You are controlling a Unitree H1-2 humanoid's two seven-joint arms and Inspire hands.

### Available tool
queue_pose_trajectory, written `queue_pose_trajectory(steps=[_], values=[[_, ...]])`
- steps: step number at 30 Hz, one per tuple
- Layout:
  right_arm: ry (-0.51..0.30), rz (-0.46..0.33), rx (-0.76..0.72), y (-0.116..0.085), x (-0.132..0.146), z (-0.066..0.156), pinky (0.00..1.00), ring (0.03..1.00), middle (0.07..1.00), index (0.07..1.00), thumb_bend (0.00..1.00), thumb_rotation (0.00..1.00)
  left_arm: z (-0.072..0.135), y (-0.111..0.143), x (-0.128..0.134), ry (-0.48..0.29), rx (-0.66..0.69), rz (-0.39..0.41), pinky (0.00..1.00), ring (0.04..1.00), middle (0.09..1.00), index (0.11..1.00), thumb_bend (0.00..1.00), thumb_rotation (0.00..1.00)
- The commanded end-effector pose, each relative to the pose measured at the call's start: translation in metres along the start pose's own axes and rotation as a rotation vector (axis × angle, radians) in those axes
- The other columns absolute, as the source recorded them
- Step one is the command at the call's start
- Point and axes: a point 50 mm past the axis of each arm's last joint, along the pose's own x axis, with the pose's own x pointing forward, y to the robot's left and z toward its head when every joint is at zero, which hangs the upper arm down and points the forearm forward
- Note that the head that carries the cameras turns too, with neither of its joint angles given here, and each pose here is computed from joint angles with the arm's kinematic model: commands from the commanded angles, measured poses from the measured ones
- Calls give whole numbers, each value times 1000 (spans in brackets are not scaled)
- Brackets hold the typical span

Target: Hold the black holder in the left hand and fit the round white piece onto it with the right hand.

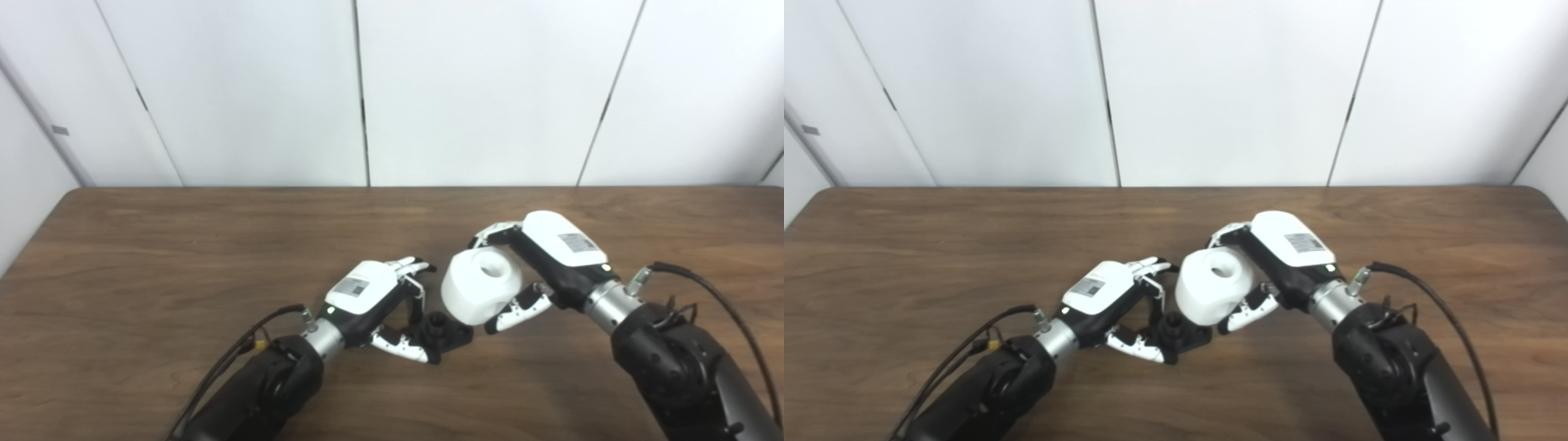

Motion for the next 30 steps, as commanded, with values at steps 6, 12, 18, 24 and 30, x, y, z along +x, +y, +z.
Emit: queue_pose_trajectory(steps=[6, 12, 18, 24, 30], values=[[-90, -45, -49, -16, 19, 13, 772, 765, 722, 480, 521, 144, 4, -50, -14, 43, 25, -212, 896, 948, 909, 485, 524, 68], [-112, -43, -58, -17, 26, 17, 759, 754, 721, 480, 521, 144, 6, -50, -13, 42, 34, -214, 883, 947, 910, 485, 524, 70], [-126, -35, -62, -17, 30, 22, 760, 752, 724, 480, 521, 144, 5, -49, -13, 45, 28, -214, 908, 955, 912, 485, 524, 70], [-148, -14, -98, -16, 33, 23, 743, 748, 722, 481, 521, 143, 7, -48, -14, 47, 32, -213, 901, 951, 910, 485, 524, 70], [-164, 34, -119, -11, 31, 19, 747, 749, 723, 480, 522, 143, 7, -46, -14, 51, 26, -212, 905, 950, 912, 485, 524, 70]])
